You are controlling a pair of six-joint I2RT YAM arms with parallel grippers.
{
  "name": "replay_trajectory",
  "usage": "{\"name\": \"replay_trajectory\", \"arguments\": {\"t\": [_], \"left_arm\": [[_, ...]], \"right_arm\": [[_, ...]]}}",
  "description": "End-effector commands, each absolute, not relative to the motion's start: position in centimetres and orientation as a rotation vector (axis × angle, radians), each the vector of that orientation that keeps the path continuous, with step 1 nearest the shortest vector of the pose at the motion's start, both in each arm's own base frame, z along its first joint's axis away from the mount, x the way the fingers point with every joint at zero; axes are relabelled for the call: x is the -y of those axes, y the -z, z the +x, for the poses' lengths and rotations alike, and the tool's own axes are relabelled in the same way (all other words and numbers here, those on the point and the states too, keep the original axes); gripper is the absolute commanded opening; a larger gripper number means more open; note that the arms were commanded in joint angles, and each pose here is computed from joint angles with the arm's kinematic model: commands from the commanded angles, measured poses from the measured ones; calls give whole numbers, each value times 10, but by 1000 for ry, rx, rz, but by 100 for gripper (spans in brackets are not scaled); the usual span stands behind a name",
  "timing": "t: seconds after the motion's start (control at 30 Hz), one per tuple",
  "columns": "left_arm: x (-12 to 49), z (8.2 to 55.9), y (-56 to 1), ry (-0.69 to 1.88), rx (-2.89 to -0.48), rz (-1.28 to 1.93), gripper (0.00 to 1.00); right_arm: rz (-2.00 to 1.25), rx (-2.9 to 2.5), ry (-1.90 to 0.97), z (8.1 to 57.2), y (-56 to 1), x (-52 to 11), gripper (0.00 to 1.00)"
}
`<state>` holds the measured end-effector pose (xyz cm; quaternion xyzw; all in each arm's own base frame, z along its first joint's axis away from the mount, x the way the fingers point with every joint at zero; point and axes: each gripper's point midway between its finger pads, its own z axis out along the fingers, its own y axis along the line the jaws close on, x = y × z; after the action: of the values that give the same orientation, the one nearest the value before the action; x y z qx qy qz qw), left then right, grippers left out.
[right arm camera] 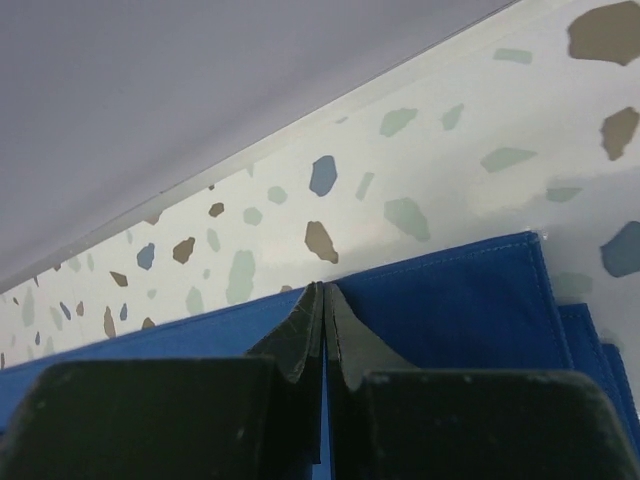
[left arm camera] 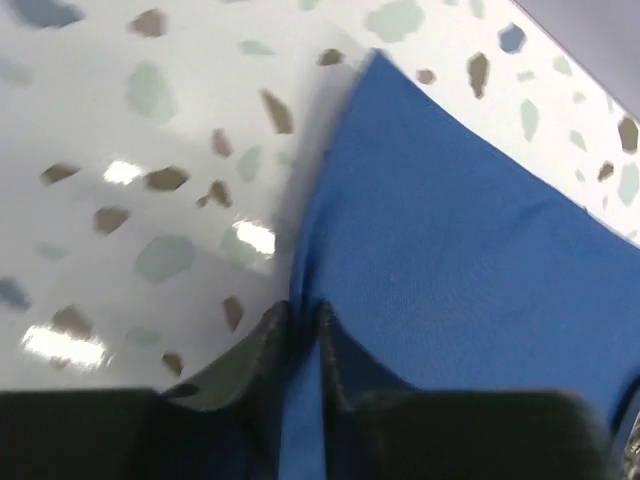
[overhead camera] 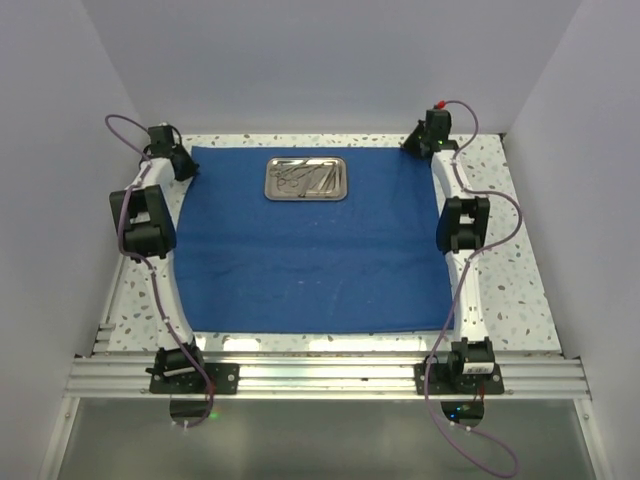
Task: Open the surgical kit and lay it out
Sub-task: Smooth out the surgical kit at the center of the board.
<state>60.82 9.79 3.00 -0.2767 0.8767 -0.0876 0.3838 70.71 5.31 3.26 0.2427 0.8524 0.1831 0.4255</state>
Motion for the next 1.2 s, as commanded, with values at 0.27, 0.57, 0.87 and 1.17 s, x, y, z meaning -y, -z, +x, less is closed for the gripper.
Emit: {"name": "replay_trajectory", "arguments": {"t": [0.27,0.57,0.87,1.17], "left_arm": [[-121,580,-191,128,-1920,-715,99],[-51,489,-210,178,-2019,-593,94],[83,382,-130,344,-2311,-386,53],[135,324,-92,424,-2451,-320,22]], "right_arm": [[414,-1891,-515,667,-261,-66,98],[364,-2043,-608,523,-287,-114,98],[189,-2355,-755,351,-184,-196,40],[158,-2642,-748,312,-94,-215,0]]}}
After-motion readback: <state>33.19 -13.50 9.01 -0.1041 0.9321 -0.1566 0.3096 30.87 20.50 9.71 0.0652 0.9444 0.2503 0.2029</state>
